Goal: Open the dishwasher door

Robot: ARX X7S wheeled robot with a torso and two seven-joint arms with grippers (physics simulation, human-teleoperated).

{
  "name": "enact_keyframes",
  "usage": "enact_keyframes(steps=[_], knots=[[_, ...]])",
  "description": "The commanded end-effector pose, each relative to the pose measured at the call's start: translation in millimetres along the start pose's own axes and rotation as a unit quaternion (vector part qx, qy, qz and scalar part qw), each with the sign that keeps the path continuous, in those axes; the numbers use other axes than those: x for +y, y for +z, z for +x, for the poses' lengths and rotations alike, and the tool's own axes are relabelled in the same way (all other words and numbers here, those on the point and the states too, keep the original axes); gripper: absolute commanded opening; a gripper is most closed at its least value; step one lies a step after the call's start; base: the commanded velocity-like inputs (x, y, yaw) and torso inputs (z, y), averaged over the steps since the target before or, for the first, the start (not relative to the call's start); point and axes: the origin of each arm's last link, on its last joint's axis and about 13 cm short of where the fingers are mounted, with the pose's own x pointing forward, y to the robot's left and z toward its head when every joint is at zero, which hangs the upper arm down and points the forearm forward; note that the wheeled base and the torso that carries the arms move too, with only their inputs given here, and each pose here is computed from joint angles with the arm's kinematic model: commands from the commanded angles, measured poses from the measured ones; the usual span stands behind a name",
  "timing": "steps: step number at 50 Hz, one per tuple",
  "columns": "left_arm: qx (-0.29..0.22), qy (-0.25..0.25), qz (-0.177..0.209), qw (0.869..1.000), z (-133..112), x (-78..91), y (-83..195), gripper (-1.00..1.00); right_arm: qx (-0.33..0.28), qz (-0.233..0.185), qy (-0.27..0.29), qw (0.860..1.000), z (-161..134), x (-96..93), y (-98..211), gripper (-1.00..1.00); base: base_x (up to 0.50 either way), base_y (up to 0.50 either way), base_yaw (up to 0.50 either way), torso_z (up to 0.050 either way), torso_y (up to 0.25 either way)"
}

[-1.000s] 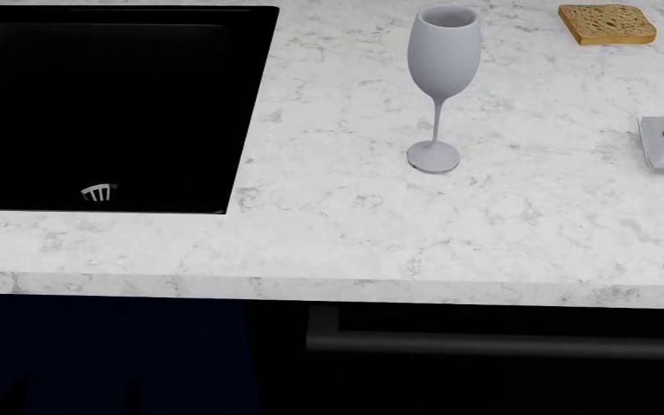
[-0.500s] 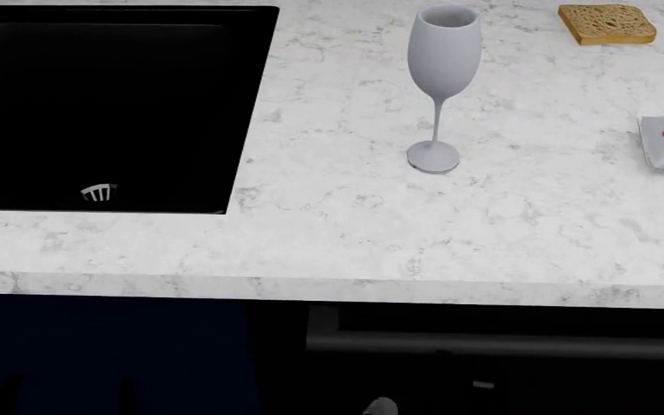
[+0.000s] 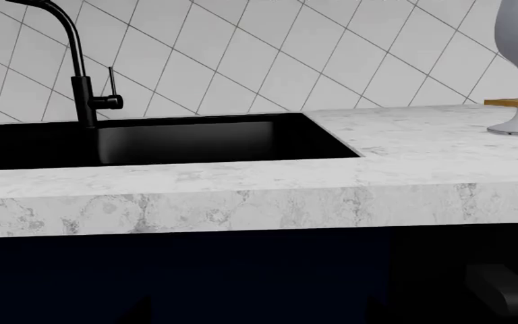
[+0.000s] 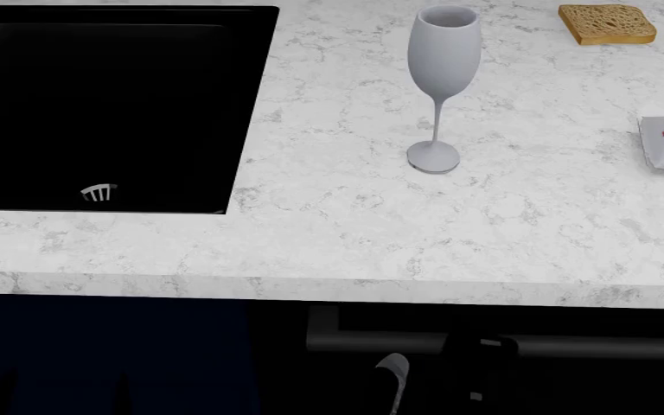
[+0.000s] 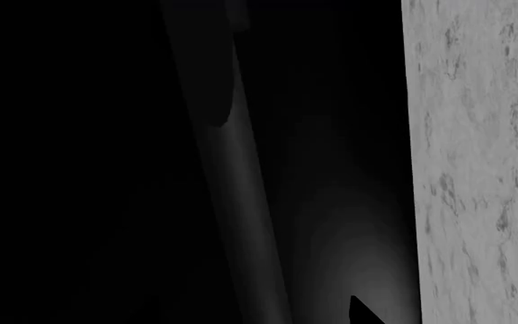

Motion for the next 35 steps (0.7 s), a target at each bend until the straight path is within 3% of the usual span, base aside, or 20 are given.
enact_keyframes(steps=[1,34,35], knots=[[-0.003,0.001,0.003,1.000,-1.3,-0.1,2.6,1.00,0.009,-0.004,0.006,1.000,14.5,-1.2,-3.9,1.00,0.00,0.00,0.00,0.000,0.000],[-0.008,0.001,0.002,1.000,1.1,0.6,5.1,1.00,0.013,-0.016,0.020,1.000,36.6,-4.8,-5.5,1.00,0.00,0.00,0.00,0.000,0.000],[-0.008,0.001,0.002,1.000,1.0,0.5,5.2,1.00,0.012,-0.018,0.020,1.000,35.7,-5.1,-5.2,-1.00,0.00,0.00,0.00,0.000,0.000]])
